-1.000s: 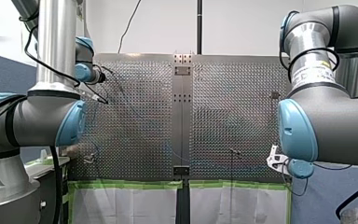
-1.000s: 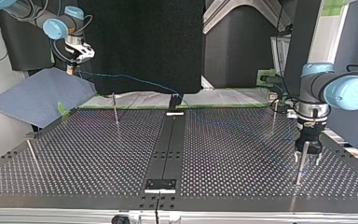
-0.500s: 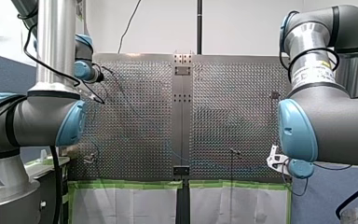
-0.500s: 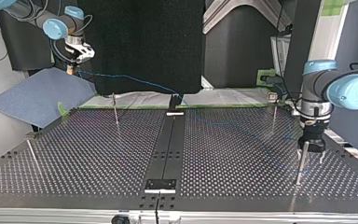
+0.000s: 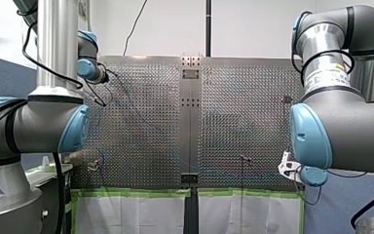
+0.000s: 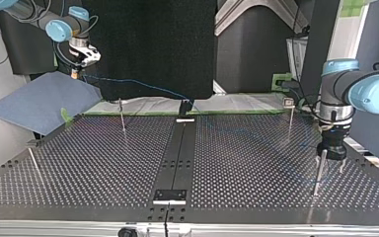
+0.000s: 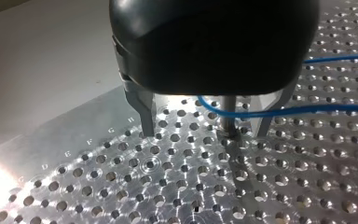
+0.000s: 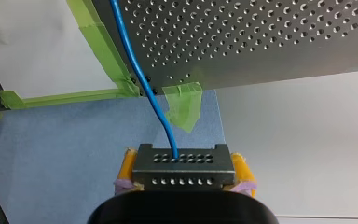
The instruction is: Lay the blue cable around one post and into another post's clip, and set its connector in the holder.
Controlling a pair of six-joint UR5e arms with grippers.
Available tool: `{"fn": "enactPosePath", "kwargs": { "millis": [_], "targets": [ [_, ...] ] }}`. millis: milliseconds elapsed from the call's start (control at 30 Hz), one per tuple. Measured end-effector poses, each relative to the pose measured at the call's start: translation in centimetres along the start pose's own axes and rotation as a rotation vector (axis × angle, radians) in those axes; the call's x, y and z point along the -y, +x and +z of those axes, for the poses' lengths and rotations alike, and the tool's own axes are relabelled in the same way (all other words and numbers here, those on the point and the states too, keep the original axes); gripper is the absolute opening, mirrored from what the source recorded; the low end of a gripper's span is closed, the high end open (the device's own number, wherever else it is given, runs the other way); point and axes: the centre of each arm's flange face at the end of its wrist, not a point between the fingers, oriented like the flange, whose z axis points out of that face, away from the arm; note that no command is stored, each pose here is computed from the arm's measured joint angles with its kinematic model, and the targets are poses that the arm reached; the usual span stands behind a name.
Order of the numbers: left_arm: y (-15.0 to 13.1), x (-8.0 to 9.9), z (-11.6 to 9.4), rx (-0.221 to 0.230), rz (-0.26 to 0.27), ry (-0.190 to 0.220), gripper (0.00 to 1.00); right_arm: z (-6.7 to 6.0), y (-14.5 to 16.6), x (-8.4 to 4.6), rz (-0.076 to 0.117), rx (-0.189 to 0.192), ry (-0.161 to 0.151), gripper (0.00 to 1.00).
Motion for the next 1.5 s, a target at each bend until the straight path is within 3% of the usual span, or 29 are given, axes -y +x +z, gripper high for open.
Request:
{"fn": "enactPosePath", "kwargs": {
  "millis": [467, 1033, 1333, 1500],
  "targets": [
    [0.6, -0.3, -1.0, -0.027, 0.114, -0.081, 1.00, -0.1, -0.1, 0.3, -0.001, 0.005, 0.004, 0.00],
    [0.3, 2.5, -3.3, -0.035, 0.181, -0.064, 1.00, -0.1, -0.1, 0.3, -0.001, 0.006, 0.006, 0.00],
    [0.8, 0.8, -4.5, -0.027, 0.156, -0.079, 1.00, -0.1, -0.1, 0.3, 0.000, 0.007, 0.005, 0.00],
    [0.4, -0.7, -5.9, -0.015, 0.152, -0.118, 1.00, -0.1, -0.1, 0.3, 0.000, 0.007, 0.005, 0.00]
  ]
}}
